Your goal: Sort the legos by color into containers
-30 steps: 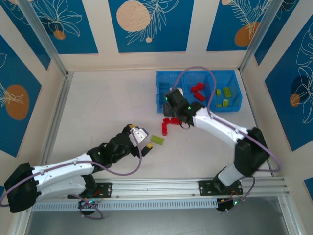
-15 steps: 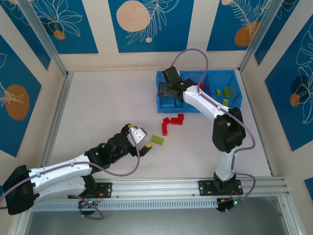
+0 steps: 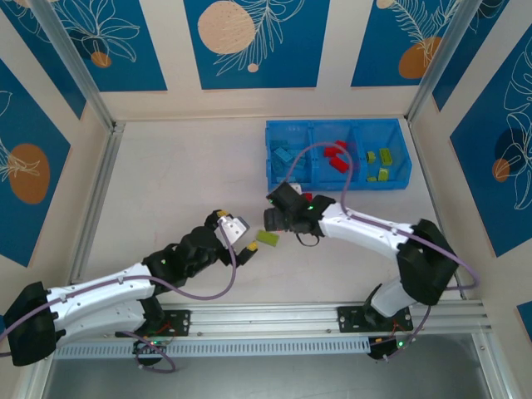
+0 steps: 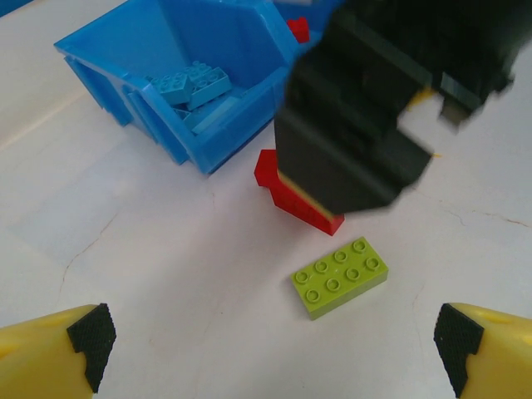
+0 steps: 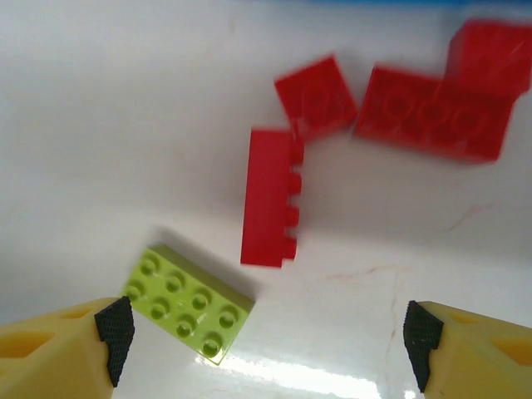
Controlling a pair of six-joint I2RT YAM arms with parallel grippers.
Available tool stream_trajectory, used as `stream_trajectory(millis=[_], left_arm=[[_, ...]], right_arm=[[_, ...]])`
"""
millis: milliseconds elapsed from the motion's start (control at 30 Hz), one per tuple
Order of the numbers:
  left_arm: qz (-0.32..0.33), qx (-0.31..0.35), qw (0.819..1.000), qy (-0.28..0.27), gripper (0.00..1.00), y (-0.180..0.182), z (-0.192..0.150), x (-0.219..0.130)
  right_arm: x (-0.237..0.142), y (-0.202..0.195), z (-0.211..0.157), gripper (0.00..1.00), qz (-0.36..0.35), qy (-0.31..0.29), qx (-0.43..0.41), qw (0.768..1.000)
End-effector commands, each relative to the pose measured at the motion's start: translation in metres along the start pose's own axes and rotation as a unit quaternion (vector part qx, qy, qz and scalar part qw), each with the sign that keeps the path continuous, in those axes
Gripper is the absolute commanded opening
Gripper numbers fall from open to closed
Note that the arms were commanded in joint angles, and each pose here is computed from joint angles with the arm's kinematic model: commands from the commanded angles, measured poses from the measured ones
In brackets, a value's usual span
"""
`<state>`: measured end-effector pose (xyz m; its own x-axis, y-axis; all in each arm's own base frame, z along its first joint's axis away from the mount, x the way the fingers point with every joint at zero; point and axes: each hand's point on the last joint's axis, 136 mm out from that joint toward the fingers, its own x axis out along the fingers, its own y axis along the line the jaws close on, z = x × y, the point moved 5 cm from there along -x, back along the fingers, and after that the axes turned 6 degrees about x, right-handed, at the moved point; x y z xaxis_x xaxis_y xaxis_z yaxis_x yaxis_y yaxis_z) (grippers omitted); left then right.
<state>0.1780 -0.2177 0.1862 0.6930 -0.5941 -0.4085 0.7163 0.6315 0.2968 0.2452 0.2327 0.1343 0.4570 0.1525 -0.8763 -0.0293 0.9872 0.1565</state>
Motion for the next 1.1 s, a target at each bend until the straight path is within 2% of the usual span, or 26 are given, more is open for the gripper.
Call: stream_trajectory(millis=[0, 233, 533, 633, 700, 833, 967, 1067], left_arm=[[-0.005, -0.006, 1.000, -0.007, 1.00, 0.001, 0.009, 0.002], [0.005, -0.001, 1.000, -0.007, 1.00, 0.004, 0.008, -0.001], [0.004, 0.000, 1.000, -0.008, 1.00, 0.003, 0.007, -0.001], [0.004, 0.000, 1.000, -0.008, 1.00, 0.003, 0.008, -0.001], [0.004, -0.001, 1.000, -0.008, 1.00, 0.003, 0.008, -0.001], [0.003, -0.001, 1.000, -0.008, 1.00, 0.003, 0.008, 0.000], [0.004, -0.001, 1.000, -0.008, 1.00, 0.003, 0.008, 0.000], [0.003, -0.001, 1.000, -0.006, 1.00, 0.002, 0.007, 0.002]], right_arm=[[0.018, 0.002, -0.003, 0.86, -0.035, 0.010, 0.023, 0.999], [0.044, 0.006, 0.005, 0.71, -0.054, 0.014, 0.031, 0.998], [0.064, -0.002, -0.006, 0.45, -0.052, 0.031, 0.051, 0.997], [0.050, -0.004, -0.008, 0.31, -0.043, 0.014, 0.054, 0.998], [0.030, -0.006, -0.005, 0.25, -0.036, -0.012, 0.053, 0.998], [-0.021, -0.016, 0.008, 0.24, -0.027, -0.089, 0.060, 0.994], [-0.073, -0.043, 0.040, 0.24, -0.017, -0.194, 0.080, 0.978], [-0.082, -0.078, 0.079, 0.24, -0.006, -0.224, 0.118, 0.967]])
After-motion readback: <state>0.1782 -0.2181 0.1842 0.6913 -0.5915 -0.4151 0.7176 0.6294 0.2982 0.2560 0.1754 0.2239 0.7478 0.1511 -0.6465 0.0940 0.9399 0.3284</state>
